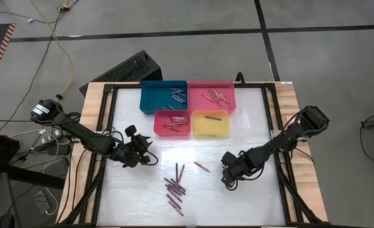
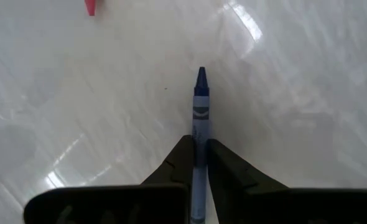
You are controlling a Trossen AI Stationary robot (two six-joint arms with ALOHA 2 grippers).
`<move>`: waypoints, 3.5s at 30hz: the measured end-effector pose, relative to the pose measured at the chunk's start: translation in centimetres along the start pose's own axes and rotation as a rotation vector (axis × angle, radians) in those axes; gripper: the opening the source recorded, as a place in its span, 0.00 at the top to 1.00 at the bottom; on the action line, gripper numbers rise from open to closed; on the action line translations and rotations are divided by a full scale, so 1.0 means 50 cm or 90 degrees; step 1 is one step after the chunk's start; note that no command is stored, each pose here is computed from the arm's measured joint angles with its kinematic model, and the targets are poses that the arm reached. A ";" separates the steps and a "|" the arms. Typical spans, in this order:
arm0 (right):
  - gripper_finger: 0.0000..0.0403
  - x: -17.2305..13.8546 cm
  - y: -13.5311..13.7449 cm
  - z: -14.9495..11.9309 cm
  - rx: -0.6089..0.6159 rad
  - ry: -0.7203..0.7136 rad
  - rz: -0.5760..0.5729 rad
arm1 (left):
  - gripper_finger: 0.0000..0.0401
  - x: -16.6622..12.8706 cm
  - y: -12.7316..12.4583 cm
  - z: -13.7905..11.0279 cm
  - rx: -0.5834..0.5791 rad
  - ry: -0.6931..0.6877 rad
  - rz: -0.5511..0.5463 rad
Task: Sort crayons
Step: Put the blue crayon into the blue bin
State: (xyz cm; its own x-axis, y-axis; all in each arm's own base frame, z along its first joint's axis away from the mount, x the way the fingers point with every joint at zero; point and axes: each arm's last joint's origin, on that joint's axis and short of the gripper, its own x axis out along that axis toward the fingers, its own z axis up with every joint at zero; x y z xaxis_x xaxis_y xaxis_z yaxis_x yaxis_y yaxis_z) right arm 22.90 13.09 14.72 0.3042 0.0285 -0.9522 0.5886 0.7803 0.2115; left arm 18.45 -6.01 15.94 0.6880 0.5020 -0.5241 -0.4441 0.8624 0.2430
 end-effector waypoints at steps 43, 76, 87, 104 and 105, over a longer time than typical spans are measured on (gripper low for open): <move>1.00 -0.096 0.027 0.318 -0.137 -0.417 -0.102 | 0.77 0.000 -0.001 0.000 -0.040 0.002 -0.006; 1.00 -0.168 -0.160 0.661 -0.090 -0.679 -0.206 | 0.77 0.000 0.000 -0.001 -0.054 0.004 -0.006; 1.00 -0.136 -0.175 0.780 -0.150 -0.586 -0.229 | 0.77 0.000 -0.001 -0.001 -0.053 0.009 -0.014; 1.00 -0.024 -0.241 0.832 -0.147 -0.511 -0.193 | 0.77 0.000 -0.002 -0.001 -0.051 0.011 -0.020; 1.00 -0.023 -0.246 0.831 -0.140 -0.504 -0.195 | 0.77 0.000 -0.002 -0.001 -0.051 0.011 -0.020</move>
State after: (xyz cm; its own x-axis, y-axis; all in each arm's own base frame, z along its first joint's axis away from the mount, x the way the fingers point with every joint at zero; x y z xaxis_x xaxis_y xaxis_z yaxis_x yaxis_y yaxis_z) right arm 46.44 -22.52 22.36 0.6349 -0.5800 -0.5104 0.5967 0.7878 -0.1529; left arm 18.45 -6.11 15.88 0.6925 0.4736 -0.5442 -0.4676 0.8691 0.1612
